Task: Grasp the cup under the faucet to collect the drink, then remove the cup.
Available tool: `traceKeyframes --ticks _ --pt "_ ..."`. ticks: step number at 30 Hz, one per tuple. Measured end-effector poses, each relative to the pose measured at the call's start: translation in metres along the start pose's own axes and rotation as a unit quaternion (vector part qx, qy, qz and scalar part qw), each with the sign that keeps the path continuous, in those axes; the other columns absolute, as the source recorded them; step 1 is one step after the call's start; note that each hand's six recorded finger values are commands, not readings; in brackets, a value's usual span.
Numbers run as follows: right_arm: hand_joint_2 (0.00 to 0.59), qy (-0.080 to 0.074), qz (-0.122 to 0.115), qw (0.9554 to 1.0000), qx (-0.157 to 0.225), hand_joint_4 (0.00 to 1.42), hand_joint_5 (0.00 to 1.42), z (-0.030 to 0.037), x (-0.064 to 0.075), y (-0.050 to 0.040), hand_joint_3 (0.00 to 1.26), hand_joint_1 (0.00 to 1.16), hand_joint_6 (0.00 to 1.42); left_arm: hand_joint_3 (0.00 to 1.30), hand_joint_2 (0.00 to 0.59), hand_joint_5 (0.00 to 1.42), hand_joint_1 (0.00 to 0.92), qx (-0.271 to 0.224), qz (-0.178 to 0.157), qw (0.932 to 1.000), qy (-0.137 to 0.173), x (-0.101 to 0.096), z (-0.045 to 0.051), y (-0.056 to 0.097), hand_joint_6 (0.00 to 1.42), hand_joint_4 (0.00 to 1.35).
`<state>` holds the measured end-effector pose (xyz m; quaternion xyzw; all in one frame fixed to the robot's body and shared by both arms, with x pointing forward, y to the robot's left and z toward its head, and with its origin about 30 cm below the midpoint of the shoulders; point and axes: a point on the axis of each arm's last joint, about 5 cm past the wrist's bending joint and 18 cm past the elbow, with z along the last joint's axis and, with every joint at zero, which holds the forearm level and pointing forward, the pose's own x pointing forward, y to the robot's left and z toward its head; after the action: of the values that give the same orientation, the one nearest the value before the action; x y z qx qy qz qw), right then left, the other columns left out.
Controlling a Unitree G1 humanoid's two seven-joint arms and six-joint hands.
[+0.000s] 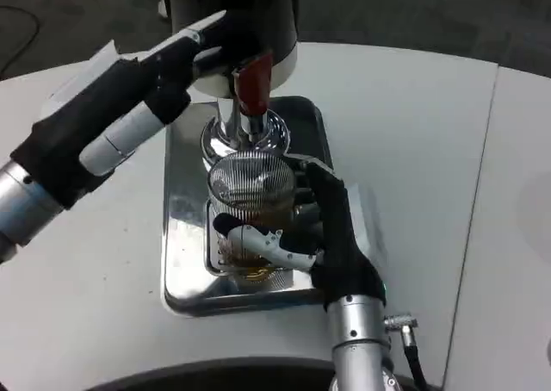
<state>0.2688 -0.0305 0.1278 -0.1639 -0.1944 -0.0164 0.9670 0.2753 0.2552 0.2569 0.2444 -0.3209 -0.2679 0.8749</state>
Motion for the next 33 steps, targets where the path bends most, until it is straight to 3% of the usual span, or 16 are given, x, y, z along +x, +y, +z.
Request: traceKeyframes --ticks 12,19,23,32,33 --pt "0.100 -0.010 0.002 0.9999 0.000 0.80 1.00 0.0046 -0.005 0.0014 0.79 0.94 1.00 0.09 0.073 0.09 0.000 -0.053 0.018 0.9984 -0.008 -0.014 0.0087 -0.003 0.07 0.00" --pt "0.096 -0.013 -0.002 0.9999 0.006 0.80 1.01 0.0068 -0.009 0.0009 0.80 0.94 1.02 0.07 0.073 0.03 0.000 -0.048 0.028 0.9984 -0.012 -0.021 0.0185 -0.004 0.05 0.00" --pt "0.093 -0.015 -0.003 0.9998 0.009 0.80 1.01 0.0079 -0.011 0.0008 0.81 0.94 1.02 0.07 0.073 0.02 0.000 -0.033 0.055 0.9979 -0.009 -0.027 0.0224 -0.002 0.03 0.00" --pt "0.090 -0.019 -0.004 0.9996 0.022 0.80 1.01 0.0126 -0.016 -0.0013 0.81 0.95 1.04 0.07 0.073 0.01 0.000 -0.026 0.074 0.9962 0.036 -0.050 0.0173 -0.006 0.03 0.00" --pt "0.090 -0.025 -0.004 0.9994 0.025 0.80 1.01 0.0151 -0.016 -0.0019 0.81 0.95 1.04 0.07 0.073 0.01 0.000 -0.027 0.073 0.9960 0.042 -0.053 0.0168 -0.008 0.03 0.00"
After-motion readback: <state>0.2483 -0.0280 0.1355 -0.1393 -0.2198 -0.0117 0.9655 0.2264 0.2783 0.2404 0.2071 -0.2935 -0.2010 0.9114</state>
